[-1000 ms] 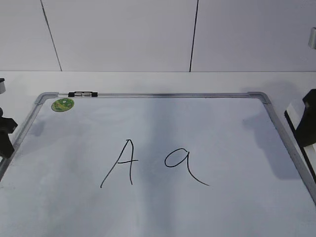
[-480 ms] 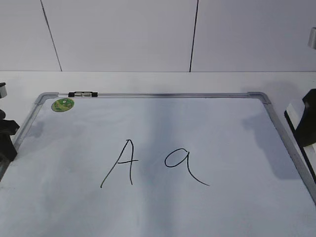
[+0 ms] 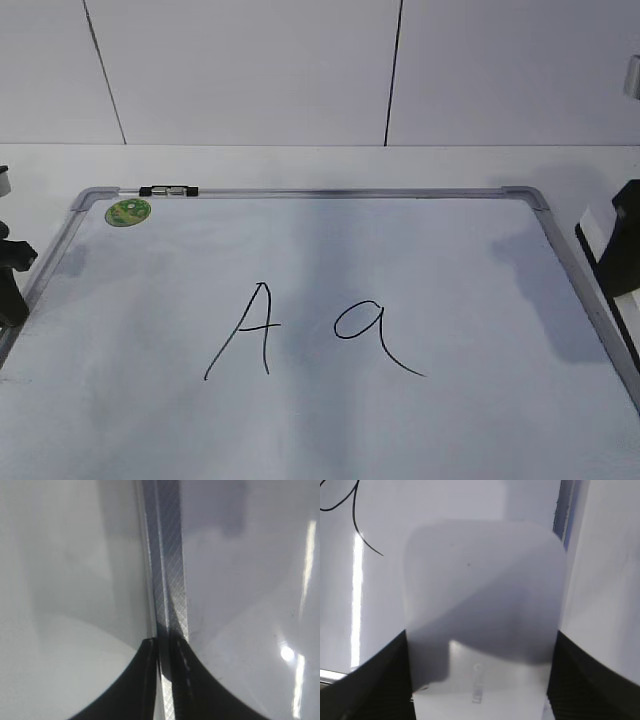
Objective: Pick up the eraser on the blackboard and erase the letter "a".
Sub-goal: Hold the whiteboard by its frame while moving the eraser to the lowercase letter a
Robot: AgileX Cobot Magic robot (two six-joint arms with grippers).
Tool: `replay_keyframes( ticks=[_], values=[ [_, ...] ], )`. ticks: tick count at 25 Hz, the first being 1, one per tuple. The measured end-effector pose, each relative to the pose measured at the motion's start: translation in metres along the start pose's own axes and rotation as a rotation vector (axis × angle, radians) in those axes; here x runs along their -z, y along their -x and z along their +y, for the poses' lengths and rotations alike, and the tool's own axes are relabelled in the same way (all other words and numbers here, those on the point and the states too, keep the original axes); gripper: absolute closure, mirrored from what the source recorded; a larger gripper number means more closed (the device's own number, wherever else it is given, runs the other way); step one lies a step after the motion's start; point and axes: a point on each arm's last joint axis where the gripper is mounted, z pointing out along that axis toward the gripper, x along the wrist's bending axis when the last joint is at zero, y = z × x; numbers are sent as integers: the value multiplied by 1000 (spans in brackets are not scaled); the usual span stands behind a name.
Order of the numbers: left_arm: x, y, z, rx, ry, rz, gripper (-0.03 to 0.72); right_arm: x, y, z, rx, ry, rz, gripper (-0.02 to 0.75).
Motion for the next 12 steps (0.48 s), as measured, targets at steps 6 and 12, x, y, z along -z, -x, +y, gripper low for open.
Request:
replay_keyframes(
  ticks=[6,12],
  values=[
    [0,0,0,0,-3,-1,636,0,0,1,12,8,4,183],
    [0,0,0,2,-5,-2,637,-1,-19,2,89,30,29,184]
  ],
)
